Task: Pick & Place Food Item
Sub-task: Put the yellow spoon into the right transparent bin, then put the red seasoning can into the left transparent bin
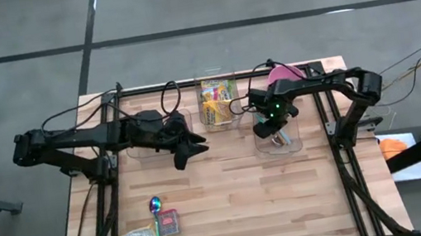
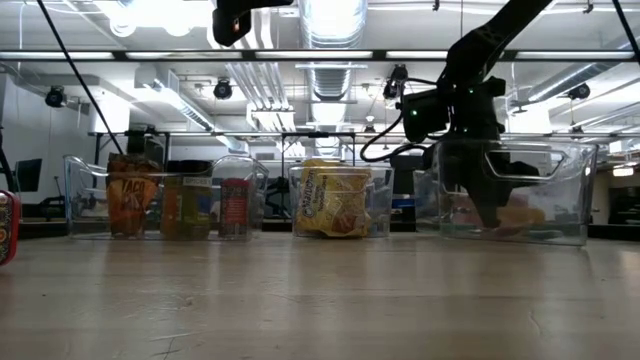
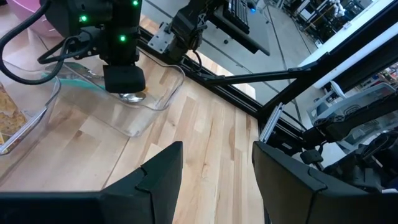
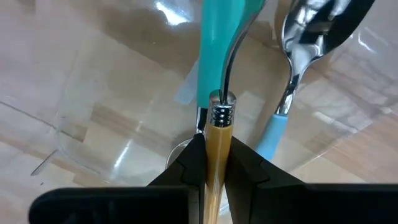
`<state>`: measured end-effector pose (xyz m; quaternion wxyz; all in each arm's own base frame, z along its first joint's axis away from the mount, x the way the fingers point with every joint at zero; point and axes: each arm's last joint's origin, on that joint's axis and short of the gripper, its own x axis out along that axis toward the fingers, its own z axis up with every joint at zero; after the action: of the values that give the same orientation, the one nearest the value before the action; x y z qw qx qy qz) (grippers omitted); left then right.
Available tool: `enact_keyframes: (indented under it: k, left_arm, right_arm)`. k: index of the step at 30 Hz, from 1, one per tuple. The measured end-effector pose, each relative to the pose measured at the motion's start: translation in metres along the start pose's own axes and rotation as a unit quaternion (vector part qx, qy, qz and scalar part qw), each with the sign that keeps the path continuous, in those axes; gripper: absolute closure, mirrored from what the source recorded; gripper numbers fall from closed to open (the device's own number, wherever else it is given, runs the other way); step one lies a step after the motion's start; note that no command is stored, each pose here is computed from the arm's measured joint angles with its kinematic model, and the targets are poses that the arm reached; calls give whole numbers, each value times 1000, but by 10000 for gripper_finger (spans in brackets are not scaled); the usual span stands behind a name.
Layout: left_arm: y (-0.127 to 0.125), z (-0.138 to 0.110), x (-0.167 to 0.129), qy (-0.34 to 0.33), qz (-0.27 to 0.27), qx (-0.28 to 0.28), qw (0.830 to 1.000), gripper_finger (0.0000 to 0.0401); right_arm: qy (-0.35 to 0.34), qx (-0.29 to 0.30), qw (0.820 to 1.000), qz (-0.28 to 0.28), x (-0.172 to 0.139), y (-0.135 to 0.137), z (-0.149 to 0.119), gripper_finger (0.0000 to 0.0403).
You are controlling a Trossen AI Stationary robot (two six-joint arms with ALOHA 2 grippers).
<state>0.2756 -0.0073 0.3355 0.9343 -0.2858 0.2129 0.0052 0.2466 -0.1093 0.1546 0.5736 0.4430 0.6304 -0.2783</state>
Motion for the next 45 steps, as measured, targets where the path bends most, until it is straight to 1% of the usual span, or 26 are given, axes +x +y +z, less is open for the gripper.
enact_keyframes:
  k: [10,12,15,18,21,23,34,45]
  left_arm:
    - [0,0,0,0,0,0,1000,198]
    - [0,0,0,0,0,0,1000,198]
    - [0,0,0,0,0,0,1000,198]
    - [0,0,0,0,0,0,1000,199]
    - [0,0,0,0,0,-1,1000,199]
    - [0,0,0,0,0,-1,1000,199]
    - [0,0,0,2,1,-4,1000,199]
    - [1,-2,0,9,6,-5,1000,199]
  right_arm:
    - [-1,-9,1000,-3,1,2,-1,371]
    - [-3,-17,1000,-7,1,3,-2,347]
    - [-6,-23,1000,-11,1,4,-3,294]
    - [-6,-23,1000,-11,1,4,-3,254]
    - [-6,-22,1000,-11,1,4,-3,230]
    - [-6,-22,1000,-11,1,4,-3,220]
    - [-7,-23,1000,-11,0,4,-4,213]
    - [-18,-25,1000,-7,-11,2,-10,213]
